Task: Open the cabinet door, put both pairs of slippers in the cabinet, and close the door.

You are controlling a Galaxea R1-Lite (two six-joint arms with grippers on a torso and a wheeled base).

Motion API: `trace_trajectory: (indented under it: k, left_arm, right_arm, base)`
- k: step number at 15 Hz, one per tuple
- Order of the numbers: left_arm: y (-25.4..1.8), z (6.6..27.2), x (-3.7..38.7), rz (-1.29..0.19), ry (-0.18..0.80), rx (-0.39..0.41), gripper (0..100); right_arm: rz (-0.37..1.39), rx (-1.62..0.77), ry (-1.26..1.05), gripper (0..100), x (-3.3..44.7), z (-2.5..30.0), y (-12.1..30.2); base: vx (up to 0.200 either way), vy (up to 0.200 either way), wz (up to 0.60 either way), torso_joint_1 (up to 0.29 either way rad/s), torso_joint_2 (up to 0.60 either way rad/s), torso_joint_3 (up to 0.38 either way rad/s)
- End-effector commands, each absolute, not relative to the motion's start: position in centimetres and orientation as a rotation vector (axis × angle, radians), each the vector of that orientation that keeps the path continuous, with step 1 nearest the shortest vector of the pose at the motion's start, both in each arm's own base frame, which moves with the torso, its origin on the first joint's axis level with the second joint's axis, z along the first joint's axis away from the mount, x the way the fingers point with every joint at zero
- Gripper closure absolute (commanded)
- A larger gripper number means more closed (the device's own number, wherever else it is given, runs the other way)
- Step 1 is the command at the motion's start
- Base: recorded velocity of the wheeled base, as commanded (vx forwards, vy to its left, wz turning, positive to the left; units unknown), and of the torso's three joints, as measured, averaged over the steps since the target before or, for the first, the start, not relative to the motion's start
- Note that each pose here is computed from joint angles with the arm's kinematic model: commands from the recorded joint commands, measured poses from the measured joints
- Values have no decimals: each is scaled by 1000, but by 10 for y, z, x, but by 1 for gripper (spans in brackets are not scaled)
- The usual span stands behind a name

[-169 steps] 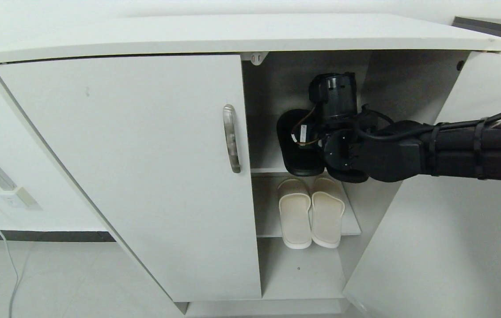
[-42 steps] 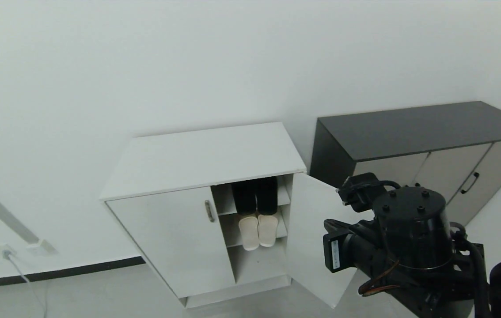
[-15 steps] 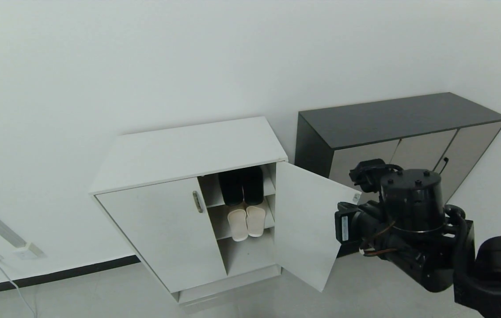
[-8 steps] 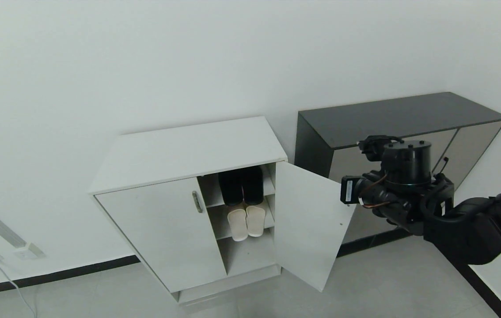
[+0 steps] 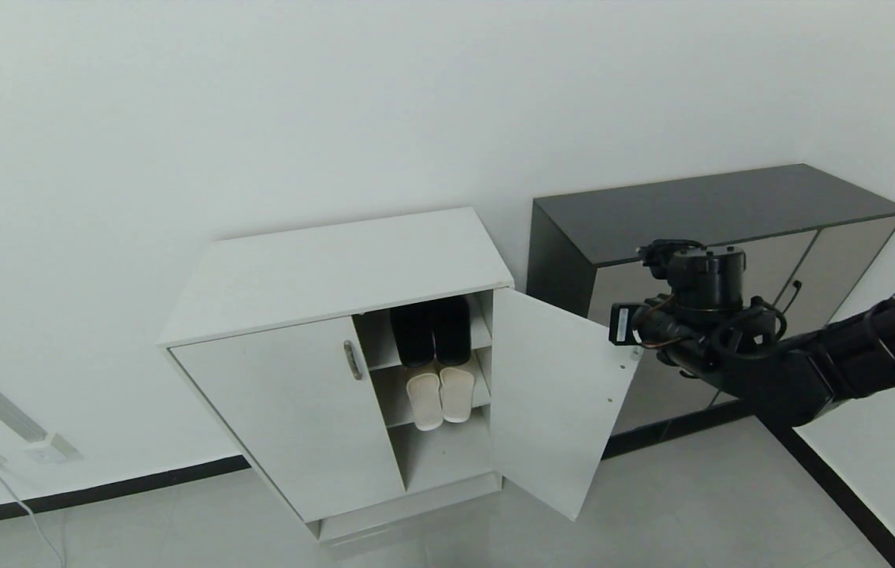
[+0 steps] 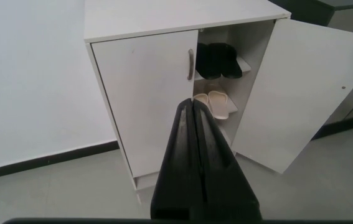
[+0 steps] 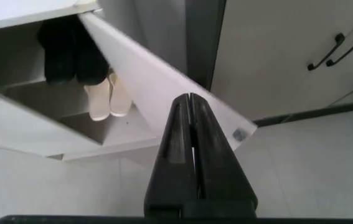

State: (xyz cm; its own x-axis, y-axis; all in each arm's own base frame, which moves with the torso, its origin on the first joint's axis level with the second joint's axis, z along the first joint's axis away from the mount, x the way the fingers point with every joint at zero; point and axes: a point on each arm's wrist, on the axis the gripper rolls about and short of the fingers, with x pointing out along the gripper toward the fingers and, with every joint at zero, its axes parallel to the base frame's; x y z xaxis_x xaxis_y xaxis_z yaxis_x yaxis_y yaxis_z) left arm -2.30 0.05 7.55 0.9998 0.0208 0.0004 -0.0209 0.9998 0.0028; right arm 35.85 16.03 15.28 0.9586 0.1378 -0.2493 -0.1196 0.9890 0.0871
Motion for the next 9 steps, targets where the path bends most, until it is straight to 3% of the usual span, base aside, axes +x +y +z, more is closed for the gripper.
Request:
trace_trajectory:
  k: [1, 9]
  left_arm:
    - [0, 75, -23, 21, 2, 3, 100]
    - [0, 76, -23, 21, 0, 3, 100]
  right_arm:
    - [111, 70, 283, 100, 381, 135, 155]
    - [89, 78, 305, 100, 419, 108, 147]
  base:
    - [0, 0, 0, 0, 0, 0]
    - [0, 0, 0, 0, 0, 0]
